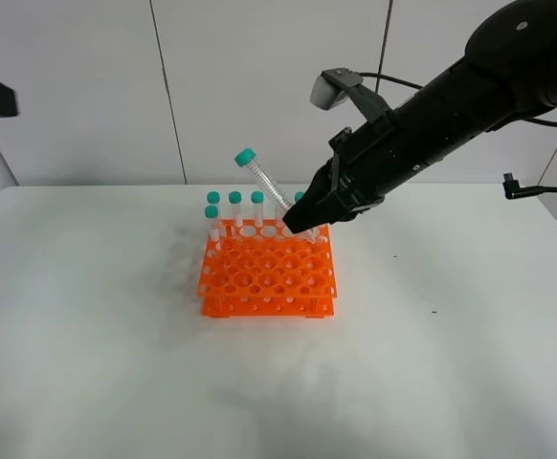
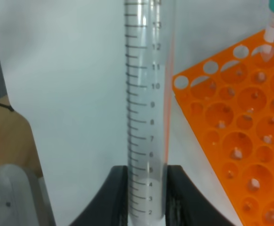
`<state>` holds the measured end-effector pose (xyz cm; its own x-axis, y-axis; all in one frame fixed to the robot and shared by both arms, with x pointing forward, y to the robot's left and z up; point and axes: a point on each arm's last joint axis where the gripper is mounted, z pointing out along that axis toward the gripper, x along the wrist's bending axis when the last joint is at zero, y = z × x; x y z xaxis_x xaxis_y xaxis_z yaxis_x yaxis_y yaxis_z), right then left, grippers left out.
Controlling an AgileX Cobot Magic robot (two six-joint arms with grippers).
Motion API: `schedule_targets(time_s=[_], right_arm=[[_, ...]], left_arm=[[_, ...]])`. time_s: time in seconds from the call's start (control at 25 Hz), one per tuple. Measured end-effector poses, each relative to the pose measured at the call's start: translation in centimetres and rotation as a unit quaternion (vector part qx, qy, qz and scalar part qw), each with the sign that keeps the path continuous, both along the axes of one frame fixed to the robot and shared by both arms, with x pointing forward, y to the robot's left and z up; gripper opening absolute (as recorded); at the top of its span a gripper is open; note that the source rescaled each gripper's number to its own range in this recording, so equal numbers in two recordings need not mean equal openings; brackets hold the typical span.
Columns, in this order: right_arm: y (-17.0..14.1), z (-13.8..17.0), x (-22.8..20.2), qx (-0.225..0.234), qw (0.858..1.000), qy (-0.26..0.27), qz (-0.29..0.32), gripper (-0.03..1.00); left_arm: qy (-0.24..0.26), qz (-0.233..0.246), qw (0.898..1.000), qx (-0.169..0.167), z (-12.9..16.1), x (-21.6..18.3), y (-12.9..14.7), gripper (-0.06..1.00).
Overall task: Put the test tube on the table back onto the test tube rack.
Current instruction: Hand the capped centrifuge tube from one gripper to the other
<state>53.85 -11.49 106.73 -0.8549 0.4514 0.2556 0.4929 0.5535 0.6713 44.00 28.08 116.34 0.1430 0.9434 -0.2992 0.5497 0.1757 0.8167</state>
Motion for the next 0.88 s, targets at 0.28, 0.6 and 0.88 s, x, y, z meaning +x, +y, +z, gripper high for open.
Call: schedule_targets(time_s=[0.28, 0.6, 0.88], right_arm=[[0.0, 0.1, 0.1, 0.005, 1.0, -0.001, -0.004, 0.01], [0.1, 0.1, 0.1, 0.005, 1.0, -0.002, -0.004, 0.01], [0.1, 0.1, 0.1, 0.005, 1.0, -0.002, -0.004, 0.01]], left_arm=[[0.055, -0.091, 0.987, -0.121, -4.4, 6.6, -2.9, 0.95], [0.082, -0.164, 0.969, -0.167, -7.7, 9.2, -8.6, 0.95], [0.095, -0.171, 0.966, -0.171, -9.5, 9.6, -12.4, 0.94]])
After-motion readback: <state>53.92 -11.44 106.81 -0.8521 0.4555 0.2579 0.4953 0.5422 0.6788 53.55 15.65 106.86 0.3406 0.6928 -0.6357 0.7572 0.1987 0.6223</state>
